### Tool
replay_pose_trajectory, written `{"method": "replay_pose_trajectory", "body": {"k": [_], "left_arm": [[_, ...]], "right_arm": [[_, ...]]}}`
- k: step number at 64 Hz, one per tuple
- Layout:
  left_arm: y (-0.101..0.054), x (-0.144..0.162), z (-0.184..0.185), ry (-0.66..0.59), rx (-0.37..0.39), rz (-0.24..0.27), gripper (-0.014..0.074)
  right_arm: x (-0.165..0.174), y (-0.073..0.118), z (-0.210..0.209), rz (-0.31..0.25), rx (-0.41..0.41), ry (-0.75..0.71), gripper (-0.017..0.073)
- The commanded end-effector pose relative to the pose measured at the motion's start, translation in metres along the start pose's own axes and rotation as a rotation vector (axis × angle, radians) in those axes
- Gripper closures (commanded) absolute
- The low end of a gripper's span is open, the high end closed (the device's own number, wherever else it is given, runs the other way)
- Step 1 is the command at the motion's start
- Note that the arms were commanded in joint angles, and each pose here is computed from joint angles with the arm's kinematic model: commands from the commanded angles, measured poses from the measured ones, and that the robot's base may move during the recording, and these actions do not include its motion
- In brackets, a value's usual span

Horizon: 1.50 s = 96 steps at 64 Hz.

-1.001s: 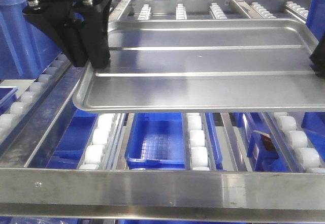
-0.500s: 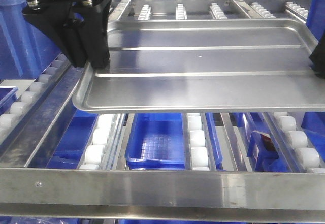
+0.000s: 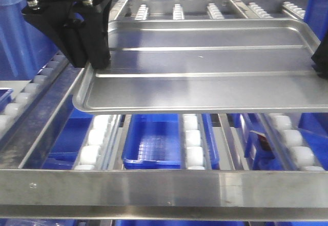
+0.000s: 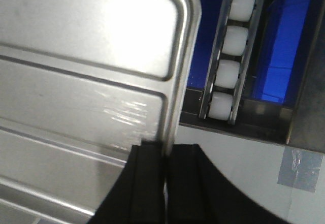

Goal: Grab silver tray and stack on right shelf
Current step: 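Hold the tray raised with both grippers while backing away, then carry the tray level in both grippers while the base drives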

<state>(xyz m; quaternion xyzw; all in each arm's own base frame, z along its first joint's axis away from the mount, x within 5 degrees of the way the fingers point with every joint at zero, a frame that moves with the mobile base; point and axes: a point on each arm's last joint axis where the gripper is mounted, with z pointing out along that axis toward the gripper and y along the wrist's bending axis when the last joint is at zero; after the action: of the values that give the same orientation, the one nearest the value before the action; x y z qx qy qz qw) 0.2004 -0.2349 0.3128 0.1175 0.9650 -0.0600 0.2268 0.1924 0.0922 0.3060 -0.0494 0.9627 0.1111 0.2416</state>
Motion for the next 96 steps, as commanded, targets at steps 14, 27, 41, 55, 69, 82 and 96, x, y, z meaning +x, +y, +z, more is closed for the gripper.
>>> {"method": "replay_pose_trajectory", "body": {"k": [14,27,41,55,69,82,96], "left_arm": [[-0.0043,-0.0043,-0.0226,-0.070,0.062,0.033,0.0687],[-0.0043,-0.0043,-0.0226,-0.070,0.062,0.033,0.0687],[-0.0043,-0.0043,-0.0226,-0.070,0.062,0.033,0.0687],[-0.0043,-0.0043,-0.0226,-0.070,0.062,0.033,0.0687],[-0.0043,-0.0043,-0.0226,-0.070,0.062,0.033,0.0687],[-0.0043,-0.0043,-0.0226,-0.070,0.062,0.033,0.0687],[-0.0043,-0.0043,-0.0226,-0.070,0.062,0.033,0.0687]], "right_arm": [[-0.0118,0.0053,-0.0142,-0.028,-0.046,-0.129,0.0503],[-0.0118,0.0053,-0.0142,-0.028,-0.046,-0.129,0.0503],[-0.0118,0.0053,-0.0142,-0.028,-0.046,-0.129,0.0503],[-0.0118,0.0053,-0.0142,-0.028,-0.046,-0.129,0.0503],[-0.0118,0.0053,-0.0142,-0.028,-0.046,-0.129,0.0503],[-0.0117,0.0052,-0.0142,-0.028,-0.046,-0.128,0.0503],[-0.0117,0.0052,-0.0142,-0.028,-0.046,-0.128,0.0503]]}}
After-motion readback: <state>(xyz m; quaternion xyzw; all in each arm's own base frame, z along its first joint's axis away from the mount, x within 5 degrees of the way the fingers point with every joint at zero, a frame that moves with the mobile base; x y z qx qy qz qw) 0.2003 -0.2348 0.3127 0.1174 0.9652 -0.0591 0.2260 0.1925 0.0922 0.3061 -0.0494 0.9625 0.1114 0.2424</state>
